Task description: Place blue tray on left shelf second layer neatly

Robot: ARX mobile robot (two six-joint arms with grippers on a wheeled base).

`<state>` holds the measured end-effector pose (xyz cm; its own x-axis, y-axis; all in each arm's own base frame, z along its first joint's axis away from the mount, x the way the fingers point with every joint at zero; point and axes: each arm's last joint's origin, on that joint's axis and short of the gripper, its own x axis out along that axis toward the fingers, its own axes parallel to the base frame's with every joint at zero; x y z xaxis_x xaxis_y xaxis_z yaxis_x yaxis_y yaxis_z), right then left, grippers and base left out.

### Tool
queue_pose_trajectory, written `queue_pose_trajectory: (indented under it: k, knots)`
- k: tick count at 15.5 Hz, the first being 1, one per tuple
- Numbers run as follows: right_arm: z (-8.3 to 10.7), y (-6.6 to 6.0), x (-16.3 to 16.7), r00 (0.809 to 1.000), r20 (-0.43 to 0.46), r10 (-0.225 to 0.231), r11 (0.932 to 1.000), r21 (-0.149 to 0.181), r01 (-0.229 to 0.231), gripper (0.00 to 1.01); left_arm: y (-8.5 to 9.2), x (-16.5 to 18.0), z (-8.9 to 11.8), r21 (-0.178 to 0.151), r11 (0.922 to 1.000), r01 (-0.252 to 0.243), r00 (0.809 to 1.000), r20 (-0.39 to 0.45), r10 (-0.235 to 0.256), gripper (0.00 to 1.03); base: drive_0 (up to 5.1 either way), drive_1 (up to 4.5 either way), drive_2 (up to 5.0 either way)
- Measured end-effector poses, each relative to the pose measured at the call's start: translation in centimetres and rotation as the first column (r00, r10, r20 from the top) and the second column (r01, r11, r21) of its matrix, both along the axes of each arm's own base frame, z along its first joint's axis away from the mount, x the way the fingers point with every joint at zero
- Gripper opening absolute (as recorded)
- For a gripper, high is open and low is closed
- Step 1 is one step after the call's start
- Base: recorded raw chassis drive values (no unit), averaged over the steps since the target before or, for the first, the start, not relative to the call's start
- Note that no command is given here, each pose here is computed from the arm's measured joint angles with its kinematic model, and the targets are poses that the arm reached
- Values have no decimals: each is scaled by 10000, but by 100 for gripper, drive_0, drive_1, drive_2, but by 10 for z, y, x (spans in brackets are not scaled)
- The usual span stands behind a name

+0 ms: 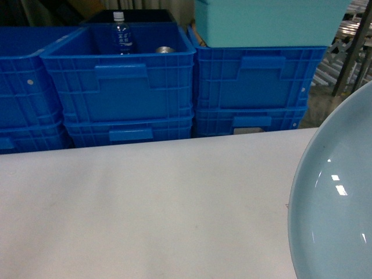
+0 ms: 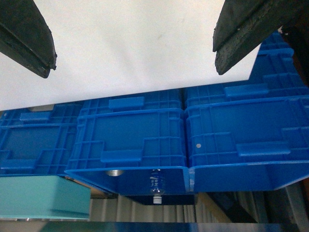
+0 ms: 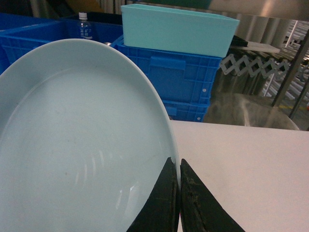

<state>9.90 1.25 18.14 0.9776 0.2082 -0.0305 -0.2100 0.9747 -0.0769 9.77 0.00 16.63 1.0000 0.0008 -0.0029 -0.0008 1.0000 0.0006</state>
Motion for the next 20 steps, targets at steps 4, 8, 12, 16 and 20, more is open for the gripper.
queue_pose_trajectory:
  k: [4, 8, 12, 16, 20]
  knots:
    - [0, 0, 0, 10000, 0, -4, 10000, 0, 4, 2, 0, 0, 0, 0, 10000, 0, 10000, 0, 0, 98, -158, -158, -158]
    - [0, 0, 0, 10000, -4, -4, 10000, 0, 4, 2, 0, 0, 0, -4, 10000, 0, 10000, 0, 0, 98, -158, -158, -158]
    - [0, 0, 0, 10000, 0, 0, 10000, 0, 0, 2, 0, 0, 0, -4, 10000, 0, 10000, 0, 0, 98, -151, -151, -151]
    - [0, 0, 0, 10000, -4, -4, 10000, 0, 4, 2, 0, 0, 0, -4, 10000, 0, 10000, 0, 0, 98, -167, -167, -167]
    - [0, 0, 0, 10000, -8, -4, 10000, -1, 4, 2, 0, 0, 0, 0, 10000, 0, 10000, 0, 0, 98, -157, -157, -157]
